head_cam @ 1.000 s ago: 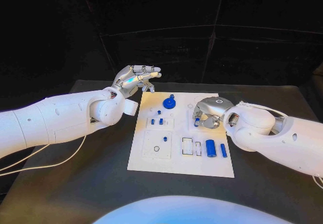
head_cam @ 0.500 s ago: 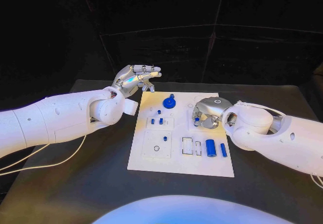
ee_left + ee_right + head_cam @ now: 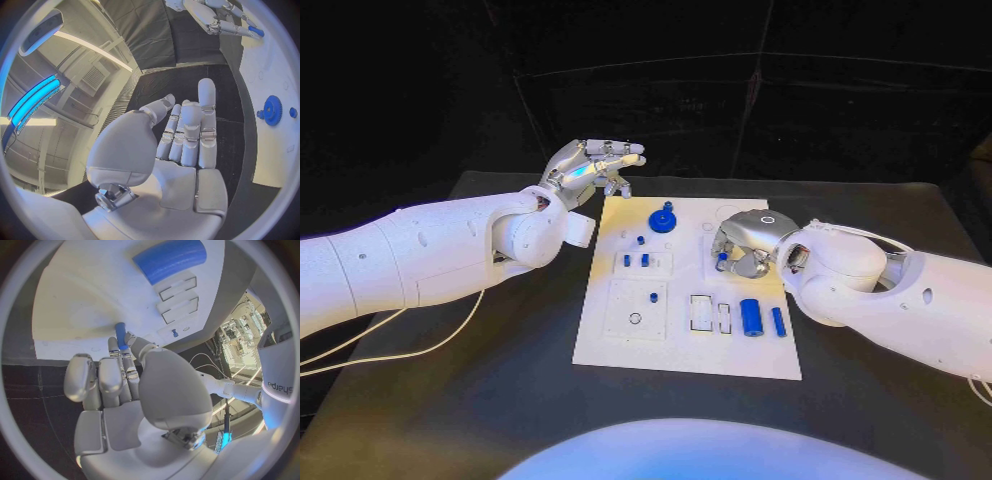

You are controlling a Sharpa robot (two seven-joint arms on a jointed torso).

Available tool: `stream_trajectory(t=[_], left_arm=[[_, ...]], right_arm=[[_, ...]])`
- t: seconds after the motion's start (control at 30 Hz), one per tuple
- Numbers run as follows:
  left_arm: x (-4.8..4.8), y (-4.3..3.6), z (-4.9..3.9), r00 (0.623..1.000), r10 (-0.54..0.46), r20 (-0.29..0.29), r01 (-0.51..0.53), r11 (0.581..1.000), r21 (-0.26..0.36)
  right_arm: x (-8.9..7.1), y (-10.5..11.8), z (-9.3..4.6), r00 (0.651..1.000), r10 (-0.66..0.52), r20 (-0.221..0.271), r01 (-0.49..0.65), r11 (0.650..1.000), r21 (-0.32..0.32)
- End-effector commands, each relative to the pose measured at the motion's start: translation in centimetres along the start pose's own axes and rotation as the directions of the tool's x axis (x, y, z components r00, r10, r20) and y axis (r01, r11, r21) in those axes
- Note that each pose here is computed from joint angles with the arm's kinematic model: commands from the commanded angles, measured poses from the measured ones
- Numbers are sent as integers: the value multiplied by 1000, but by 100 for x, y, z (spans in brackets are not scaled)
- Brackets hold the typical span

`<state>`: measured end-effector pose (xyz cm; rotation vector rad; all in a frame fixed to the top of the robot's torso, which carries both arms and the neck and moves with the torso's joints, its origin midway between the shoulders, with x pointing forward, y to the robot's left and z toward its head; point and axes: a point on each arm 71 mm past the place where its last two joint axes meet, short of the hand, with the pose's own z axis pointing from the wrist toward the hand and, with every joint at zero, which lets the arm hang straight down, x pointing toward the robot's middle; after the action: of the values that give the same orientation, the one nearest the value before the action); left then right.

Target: Assemble the parts on the task board

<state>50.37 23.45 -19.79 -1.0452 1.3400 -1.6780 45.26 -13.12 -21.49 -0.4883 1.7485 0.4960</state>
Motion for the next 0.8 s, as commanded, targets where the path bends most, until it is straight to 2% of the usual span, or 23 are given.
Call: stream_trajectory(t=[0.03,0.23,0.4,0.6,0.8], left_arm=[[4,-10,7,1000,-8,-8,8,1000,4],[-10,-10,9,1000,-5,-4,5,1000,4],[-13,-8,12,1000,-4,-3,4,1000,5],[-10,-7,15,1000,-5,-4,5,1000,5],[-6,-6,22,1000,-4,-4,4,1000,6]], right_arm=[[-116,17,-36,992,20,127,-17,1000,-23],[-197,65,-136,975,70,209,-57,996,-65],[-246,150,-213,965,114,234,-91,990,-103],[-278,352,-250,962,167,216,-130,976,-175],[-267,671,-173,963,206,173,-155,950,-270]])
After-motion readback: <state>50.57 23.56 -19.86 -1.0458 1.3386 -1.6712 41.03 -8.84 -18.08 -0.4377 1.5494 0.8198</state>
